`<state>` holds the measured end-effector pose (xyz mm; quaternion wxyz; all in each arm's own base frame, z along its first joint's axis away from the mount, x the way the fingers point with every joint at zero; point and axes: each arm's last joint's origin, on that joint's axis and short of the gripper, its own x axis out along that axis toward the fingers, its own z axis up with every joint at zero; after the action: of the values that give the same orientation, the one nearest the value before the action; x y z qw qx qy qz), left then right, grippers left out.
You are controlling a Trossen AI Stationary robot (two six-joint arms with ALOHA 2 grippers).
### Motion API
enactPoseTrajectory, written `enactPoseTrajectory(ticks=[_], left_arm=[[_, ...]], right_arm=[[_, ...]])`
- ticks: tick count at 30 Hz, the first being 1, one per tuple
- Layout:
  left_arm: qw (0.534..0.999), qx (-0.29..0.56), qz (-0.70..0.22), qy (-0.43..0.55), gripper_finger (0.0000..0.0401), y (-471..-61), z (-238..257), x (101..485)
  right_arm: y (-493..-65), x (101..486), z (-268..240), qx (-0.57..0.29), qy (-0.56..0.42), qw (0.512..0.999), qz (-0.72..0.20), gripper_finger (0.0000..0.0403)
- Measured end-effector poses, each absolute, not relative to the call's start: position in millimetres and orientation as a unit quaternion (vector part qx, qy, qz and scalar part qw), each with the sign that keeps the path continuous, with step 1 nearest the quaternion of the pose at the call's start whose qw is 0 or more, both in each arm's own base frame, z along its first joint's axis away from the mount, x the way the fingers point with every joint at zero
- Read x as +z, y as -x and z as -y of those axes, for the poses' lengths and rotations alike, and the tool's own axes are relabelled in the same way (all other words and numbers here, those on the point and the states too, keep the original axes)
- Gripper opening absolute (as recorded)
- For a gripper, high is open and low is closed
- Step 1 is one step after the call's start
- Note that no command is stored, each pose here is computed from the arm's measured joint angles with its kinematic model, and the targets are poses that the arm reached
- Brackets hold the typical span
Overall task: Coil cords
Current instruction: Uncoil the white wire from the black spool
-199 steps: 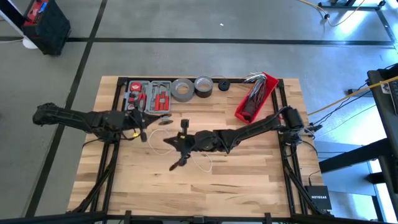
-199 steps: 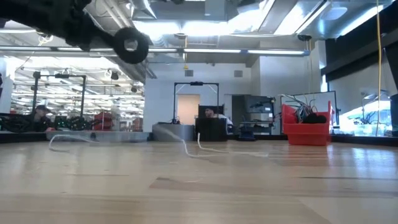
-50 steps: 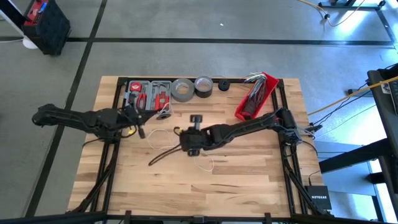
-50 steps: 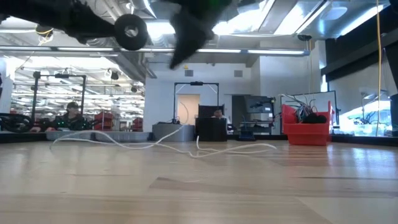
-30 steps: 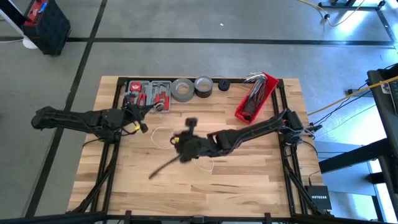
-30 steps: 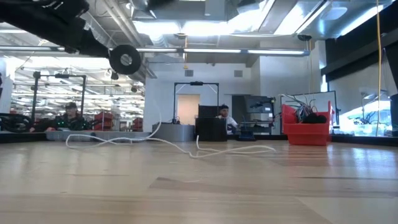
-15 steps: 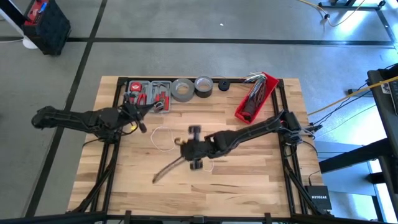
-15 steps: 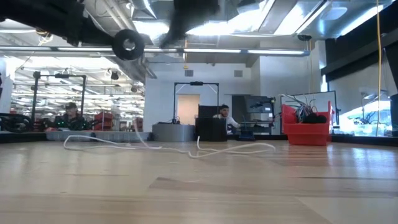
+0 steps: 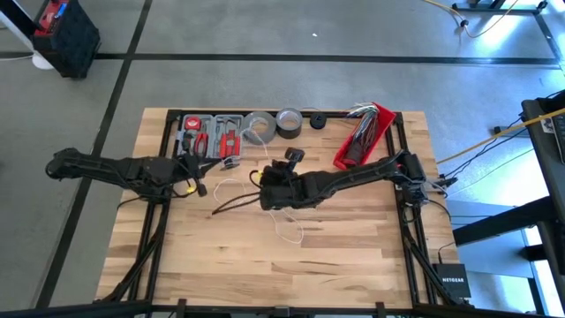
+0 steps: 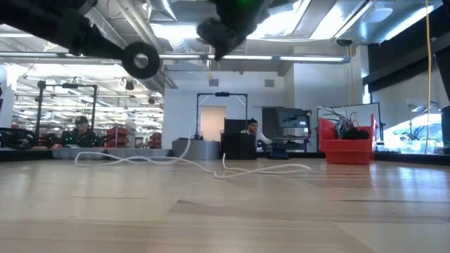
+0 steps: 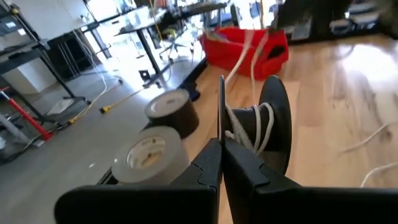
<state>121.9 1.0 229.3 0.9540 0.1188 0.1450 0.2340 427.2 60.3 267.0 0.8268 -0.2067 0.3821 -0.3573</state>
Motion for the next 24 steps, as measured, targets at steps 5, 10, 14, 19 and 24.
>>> enactPoseTrajectory(ticks=[5,10,14,19,24], left_arm=[[0.946,0.246,-0.169,-0.123,0.0004,-127,-4,224],[0.932,0.292,-0.184,-0.111,0.0004,-131,-11,221],[0.927,0.316,-0.177,-0.095,0.0004,-130,-15,221],[0.934,0.313,-0.148,-0.084,0.0004,-127,-14,227],[0.958,0.251,-0.118,-0.069,0.0004,-122,-8,234]], right_arm=[[-440,288,-87,-0.337,0.25,0.858,-0.295,0.0005],[-448,293,-123,-0.111,0.269,0.921,-0.259,0.0005],[-446,288,-137,0.041,0.231,0.936,-0.263,0.0005],[-437,274,-131,0.034,0.209,0.914,-0.345,0.0005],[-427,263,-108,-0.111,0.21,0.874,-0.423,0.0005]])
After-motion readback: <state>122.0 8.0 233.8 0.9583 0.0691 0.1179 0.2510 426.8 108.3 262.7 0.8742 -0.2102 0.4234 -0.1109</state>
